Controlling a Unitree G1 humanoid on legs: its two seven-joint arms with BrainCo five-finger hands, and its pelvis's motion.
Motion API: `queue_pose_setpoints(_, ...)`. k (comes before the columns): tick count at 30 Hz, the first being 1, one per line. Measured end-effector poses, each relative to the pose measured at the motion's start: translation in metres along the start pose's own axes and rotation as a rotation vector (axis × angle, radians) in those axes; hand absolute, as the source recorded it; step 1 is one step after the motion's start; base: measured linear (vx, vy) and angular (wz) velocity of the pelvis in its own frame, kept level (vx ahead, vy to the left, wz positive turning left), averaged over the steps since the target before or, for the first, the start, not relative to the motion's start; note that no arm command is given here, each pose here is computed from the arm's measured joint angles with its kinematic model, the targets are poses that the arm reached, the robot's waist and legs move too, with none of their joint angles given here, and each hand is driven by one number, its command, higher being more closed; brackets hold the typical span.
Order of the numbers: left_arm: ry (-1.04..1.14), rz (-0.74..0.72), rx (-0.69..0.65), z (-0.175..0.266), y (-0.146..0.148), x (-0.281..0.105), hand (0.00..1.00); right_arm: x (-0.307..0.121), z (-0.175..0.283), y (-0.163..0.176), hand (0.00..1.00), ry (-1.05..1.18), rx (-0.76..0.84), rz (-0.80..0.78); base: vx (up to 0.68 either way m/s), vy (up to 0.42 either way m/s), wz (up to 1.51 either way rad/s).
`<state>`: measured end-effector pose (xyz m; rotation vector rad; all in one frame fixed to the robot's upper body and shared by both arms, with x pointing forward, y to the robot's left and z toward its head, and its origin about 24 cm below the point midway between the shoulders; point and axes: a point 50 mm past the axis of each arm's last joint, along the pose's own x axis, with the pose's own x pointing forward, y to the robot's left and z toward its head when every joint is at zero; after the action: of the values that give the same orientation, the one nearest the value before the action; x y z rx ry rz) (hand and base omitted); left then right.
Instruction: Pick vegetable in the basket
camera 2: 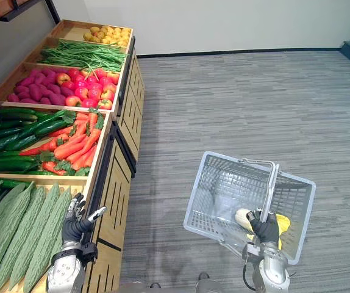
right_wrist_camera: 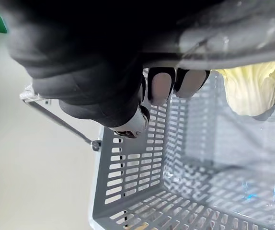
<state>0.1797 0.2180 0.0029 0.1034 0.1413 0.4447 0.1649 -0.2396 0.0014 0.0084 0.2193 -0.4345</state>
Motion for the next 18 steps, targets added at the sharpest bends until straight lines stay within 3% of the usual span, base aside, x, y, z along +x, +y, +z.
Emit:
queue_pose_setpoints(5, 0.002, -0.044, -0.076, 0.003, -0.03, 0.008, 0.0, 0.004, 0.002, -0.012, 1.0, -0.006, -0.062, -0.016, 0.51, -0.188, 0.68)
queue_pose_setpoints(11, 0.004, -0.087, -0.087, 0.002, -0.037, -0.003, 0.0, -0.001, -0.002, -0.011, 1.0, 0.012, -0.072, -0.01, 0.45, -0.211, 0.47)
queue_pose_setpoints(18, -0.046, -0.146, -0.105, 0.015, -0.05, -0.006, 0.0, -0.017, 0.004, -0.027, 1.0, -0.007, -0.081, -0.06, 0.38, -0.046, 0.8)
